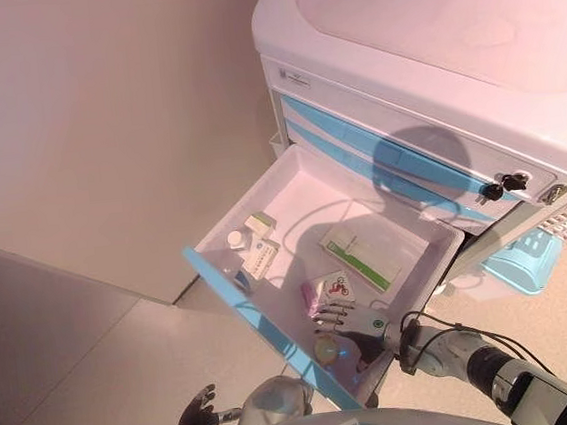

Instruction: Open the drawer and pick up the medicine

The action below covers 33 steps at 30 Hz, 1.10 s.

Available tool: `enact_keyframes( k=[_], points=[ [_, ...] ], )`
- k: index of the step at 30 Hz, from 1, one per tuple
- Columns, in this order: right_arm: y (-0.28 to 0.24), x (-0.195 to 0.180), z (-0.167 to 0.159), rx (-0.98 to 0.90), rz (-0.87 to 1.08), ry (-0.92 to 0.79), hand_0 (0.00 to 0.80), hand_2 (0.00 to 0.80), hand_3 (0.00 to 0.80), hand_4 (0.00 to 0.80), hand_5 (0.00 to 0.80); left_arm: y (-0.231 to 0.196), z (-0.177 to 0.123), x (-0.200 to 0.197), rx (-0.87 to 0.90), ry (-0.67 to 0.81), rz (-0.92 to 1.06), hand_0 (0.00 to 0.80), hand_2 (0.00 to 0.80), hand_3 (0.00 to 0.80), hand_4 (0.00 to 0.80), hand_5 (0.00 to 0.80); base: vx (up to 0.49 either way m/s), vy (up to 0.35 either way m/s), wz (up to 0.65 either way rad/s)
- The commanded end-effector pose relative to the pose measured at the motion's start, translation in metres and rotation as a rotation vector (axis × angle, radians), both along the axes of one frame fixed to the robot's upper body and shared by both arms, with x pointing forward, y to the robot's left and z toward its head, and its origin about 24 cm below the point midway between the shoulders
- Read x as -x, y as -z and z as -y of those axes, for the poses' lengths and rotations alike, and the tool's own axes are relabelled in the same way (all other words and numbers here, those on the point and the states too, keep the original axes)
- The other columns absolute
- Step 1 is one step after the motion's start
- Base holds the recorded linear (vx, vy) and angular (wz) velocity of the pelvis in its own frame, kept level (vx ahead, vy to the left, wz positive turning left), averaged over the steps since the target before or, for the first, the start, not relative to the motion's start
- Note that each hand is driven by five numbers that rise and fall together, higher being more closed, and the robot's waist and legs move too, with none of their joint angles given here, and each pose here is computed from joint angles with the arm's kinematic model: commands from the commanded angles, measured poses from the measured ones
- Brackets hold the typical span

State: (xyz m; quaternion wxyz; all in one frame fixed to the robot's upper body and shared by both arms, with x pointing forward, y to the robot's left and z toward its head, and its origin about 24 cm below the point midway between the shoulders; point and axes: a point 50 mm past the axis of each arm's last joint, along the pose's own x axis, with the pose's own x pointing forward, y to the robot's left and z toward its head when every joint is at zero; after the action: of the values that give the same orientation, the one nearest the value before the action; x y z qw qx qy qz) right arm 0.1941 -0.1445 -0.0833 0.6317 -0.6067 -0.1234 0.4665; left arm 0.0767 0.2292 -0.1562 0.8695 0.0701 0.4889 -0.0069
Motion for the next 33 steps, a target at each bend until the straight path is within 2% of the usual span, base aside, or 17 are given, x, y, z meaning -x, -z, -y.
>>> enact_keyframes(
  k=[1,20,33],
  points=[
    [-0.008,0.003,-0.033,-0.121,0.019,-0.064,0.000,0.000,0.000,0.000,0.000,0.003,0.008,0.005,0.020,0.046,-0.009,0.000,0.000,0.000,0.000,0.000,0.000,0.000,0.00],
    [-0.020,-0.008,-0.049,-0.134,0.024,-0.089,0.000,0.000,0.000,0.000,0.000,0.001,0.002,0.004,0.012,0.023,-0.003,0.000,0.000,0.000,0.000,0.000,0.001,0.007,0.02],
    [-0.030,-0.018,-0.052,-0.182,0.080,-0.044,0.000,0.000,0.000,0.000,0.000,0.001,0.001,0.002,0.013,0.017,0.006,0.000,0.000,0.000,0.000,0.000,0.000,0.000,0.00]
  ],
)
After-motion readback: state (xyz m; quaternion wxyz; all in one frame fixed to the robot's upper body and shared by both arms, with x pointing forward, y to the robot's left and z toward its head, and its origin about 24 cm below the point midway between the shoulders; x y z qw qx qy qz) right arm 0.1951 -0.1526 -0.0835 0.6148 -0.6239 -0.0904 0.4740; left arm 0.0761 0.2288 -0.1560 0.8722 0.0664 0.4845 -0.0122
